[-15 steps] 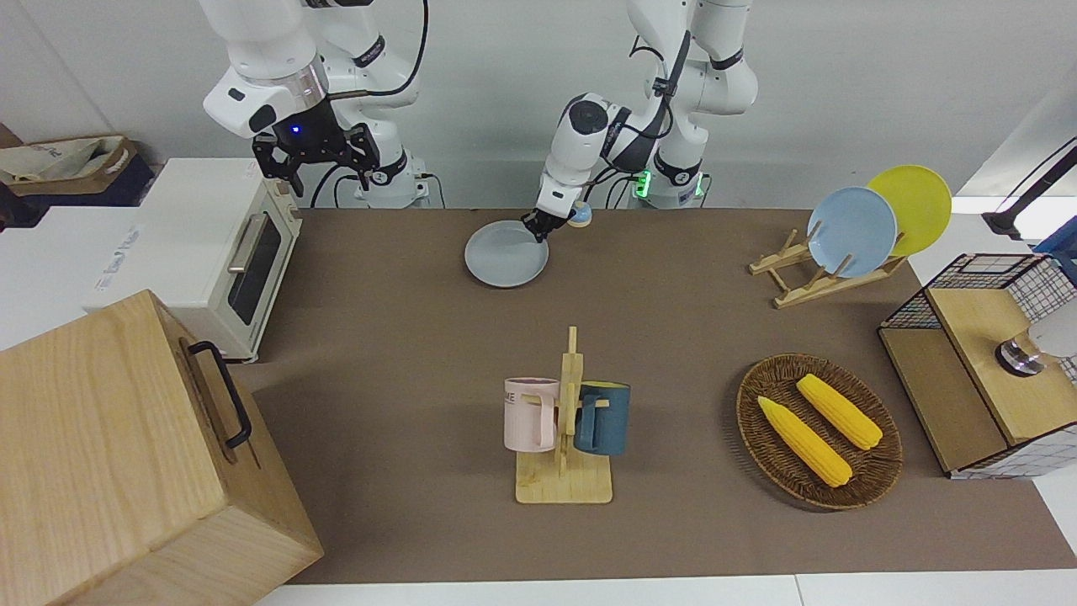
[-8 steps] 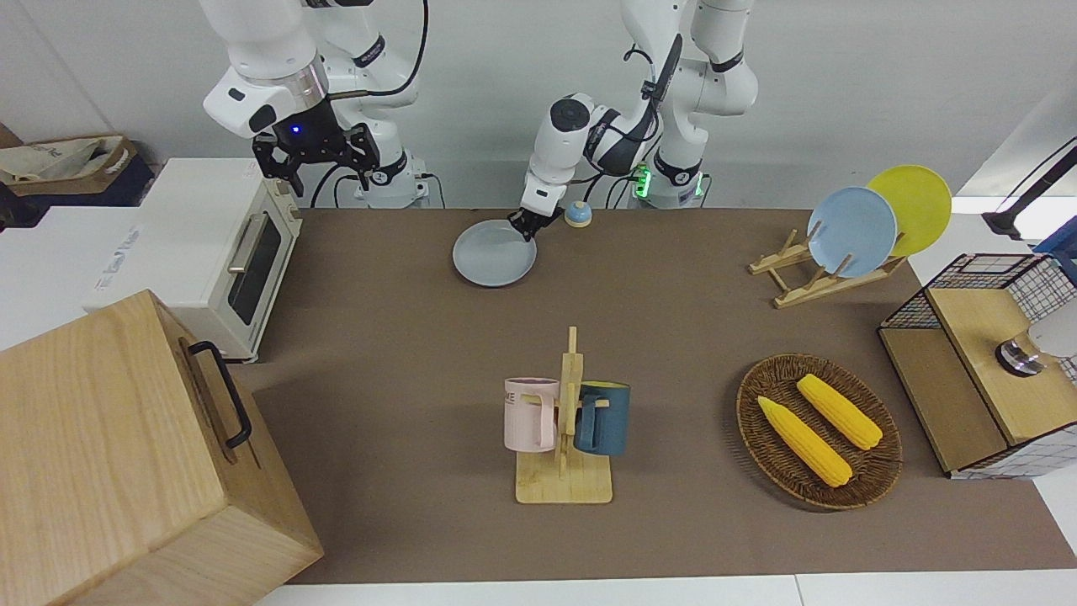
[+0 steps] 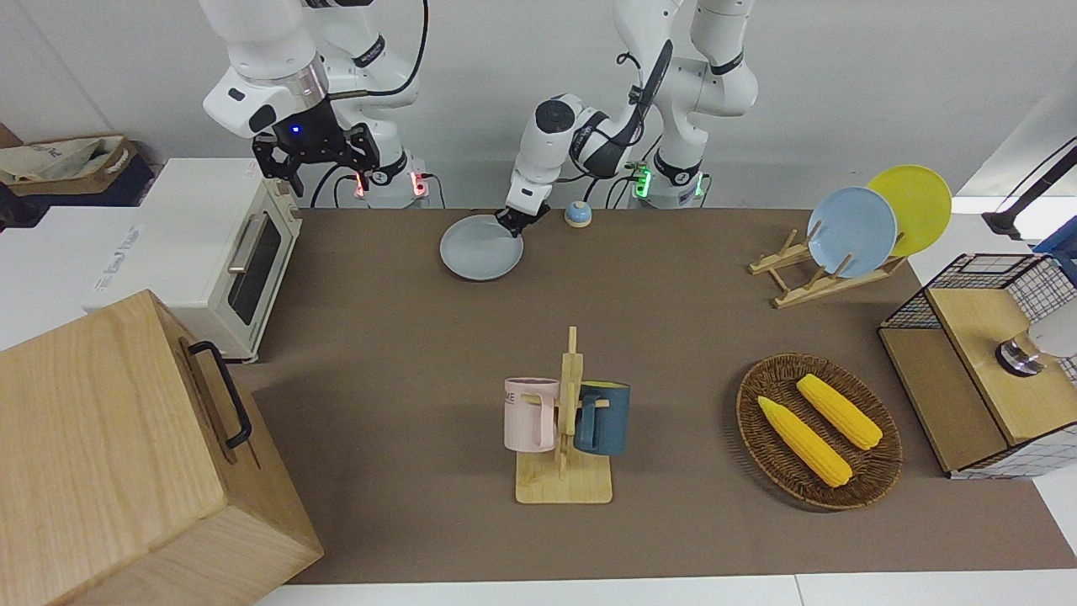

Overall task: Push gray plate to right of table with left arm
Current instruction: 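Keep pushing the gray plate farther toward the toaster oven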

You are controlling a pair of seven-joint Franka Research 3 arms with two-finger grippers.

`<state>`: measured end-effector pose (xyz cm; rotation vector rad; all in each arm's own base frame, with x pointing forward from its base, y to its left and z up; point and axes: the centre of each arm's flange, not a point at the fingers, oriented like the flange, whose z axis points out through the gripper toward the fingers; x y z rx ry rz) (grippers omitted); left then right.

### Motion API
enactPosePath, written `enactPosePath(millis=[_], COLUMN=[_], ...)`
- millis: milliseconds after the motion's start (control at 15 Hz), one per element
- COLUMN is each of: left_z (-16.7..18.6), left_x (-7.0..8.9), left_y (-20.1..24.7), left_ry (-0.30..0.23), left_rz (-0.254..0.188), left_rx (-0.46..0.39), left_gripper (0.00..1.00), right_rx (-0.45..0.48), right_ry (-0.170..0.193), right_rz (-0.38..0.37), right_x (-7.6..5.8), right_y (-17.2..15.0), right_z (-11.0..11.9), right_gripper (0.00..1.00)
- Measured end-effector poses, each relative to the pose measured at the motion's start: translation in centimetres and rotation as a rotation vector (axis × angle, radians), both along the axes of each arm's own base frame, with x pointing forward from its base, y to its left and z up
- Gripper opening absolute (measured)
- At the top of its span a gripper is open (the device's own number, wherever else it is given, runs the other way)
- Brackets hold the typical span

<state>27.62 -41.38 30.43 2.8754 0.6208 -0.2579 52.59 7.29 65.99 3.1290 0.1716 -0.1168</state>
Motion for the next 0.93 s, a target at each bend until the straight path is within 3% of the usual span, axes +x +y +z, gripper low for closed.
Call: enactPosePath(millis=[733, 800, 933], left_z=[0.3, 0.3, 0.2], left_x=[0.1, 0.1, 0.1], left_y=[-1.3, -1.3, -1.3], left_ry=[0.002, 0.001, 0.0], left_rz=[0.037, 0.035, 0.034], left_rx=[-0.024, -0.024, -0.024], left_gripper=[0.05, 0.07, 0.23], right_rx=[0.0, 0.0, 0.0], right_ry=[0.0, 0.0, 0.0], right_rz=[0.0, 0.0, 0.0], right_x=[0.0, 0.0, 0.0], right_y=[0.0, 0.0, 0.0], right_z=[0.0, 0.0, 0.0], right_gripper=[0.99, 0.99, 0.99])
